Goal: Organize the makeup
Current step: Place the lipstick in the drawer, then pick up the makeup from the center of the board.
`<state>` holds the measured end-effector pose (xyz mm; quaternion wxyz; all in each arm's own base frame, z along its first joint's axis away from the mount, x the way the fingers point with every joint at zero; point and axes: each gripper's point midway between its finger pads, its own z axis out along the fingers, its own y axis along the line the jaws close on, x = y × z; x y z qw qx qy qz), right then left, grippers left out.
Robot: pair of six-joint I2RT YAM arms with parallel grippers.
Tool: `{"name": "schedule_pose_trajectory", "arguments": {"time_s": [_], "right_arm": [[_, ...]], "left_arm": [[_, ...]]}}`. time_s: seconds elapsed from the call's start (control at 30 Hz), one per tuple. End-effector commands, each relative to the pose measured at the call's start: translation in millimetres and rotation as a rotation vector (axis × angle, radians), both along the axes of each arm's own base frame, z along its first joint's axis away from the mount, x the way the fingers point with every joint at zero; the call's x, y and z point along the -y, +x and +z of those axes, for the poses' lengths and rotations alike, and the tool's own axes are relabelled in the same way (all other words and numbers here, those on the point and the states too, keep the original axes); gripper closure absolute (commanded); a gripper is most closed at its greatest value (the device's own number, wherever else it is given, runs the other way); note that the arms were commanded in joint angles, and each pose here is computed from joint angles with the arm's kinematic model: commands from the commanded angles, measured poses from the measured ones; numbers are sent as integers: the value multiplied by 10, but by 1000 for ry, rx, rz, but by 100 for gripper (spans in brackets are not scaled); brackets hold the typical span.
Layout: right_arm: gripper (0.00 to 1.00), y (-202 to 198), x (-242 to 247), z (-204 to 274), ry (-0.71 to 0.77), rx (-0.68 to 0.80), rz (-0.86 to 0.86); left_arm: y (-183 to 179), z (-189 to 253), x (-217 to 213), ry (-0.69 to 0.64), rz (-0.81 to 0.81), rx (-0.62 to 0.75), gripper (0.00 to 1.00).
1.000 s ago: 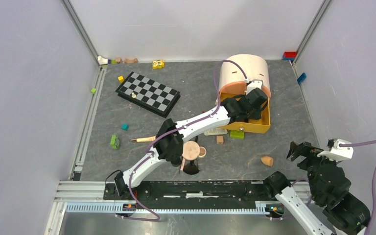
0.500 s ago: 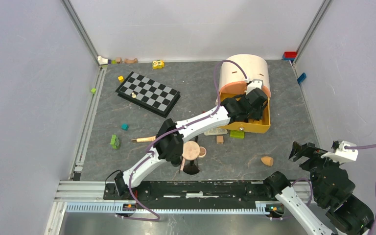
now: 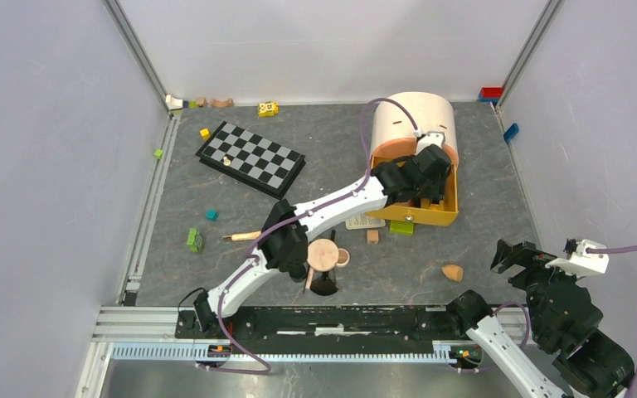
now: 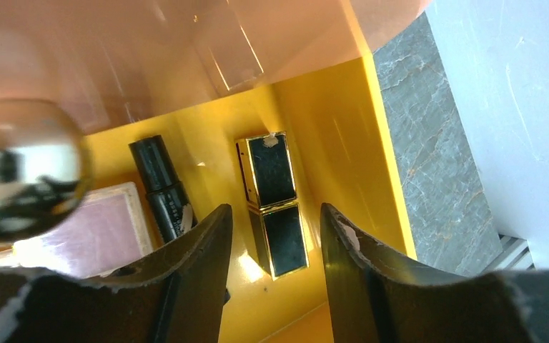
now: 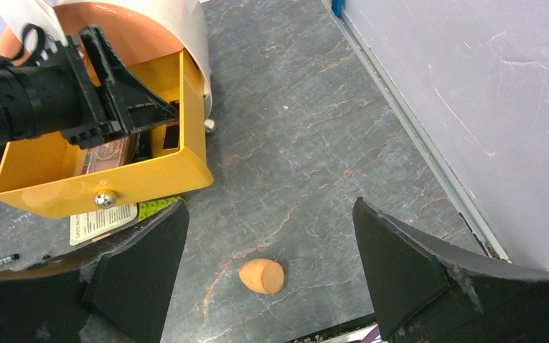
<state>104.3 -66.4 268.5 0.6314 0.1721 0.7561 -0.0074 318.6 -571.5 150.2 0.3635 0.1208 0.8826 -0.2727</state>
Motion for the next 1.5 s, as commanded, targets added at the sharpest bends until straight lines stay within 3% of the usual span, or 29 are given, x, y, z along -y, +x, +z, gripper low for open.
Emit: {"name": "schedule_pose_trajectory", "arguments": {"time_s": [0.0, 0.23, 0.43, 0.67, 1.0, 1.2, 1.47], "right_arm": [[8, 14, 6, 52, 12, 11, -10], [8, 57, -39, 13, 3, -1, 4], [8, 98, -75, -33, -13, -9, 16], [7, 220, -225, -116, -37, -28, 71], [7, 355, -432, -327, -29, -65, 132], [7, 366, -443, -374, -31, -75, 133], [7, 387, -456, -477, -53, -101, 136]], "left_arm": [[2, 1239, -171, -142, -53, 143, 44], [-216, 2001, -506, -198, -106, 227, 44], [-454, 2048, -1075, -111, -107, 233, 45], [-772, 1602, -2102, 2, 27, 166, 43], [-1213, 118, -3413, 55, 299, -138, 43], [-1485, -494, -3716, 116, 346, -251, 43], [-1682, -749, -3753, 113, 290, -308, 37]]}}
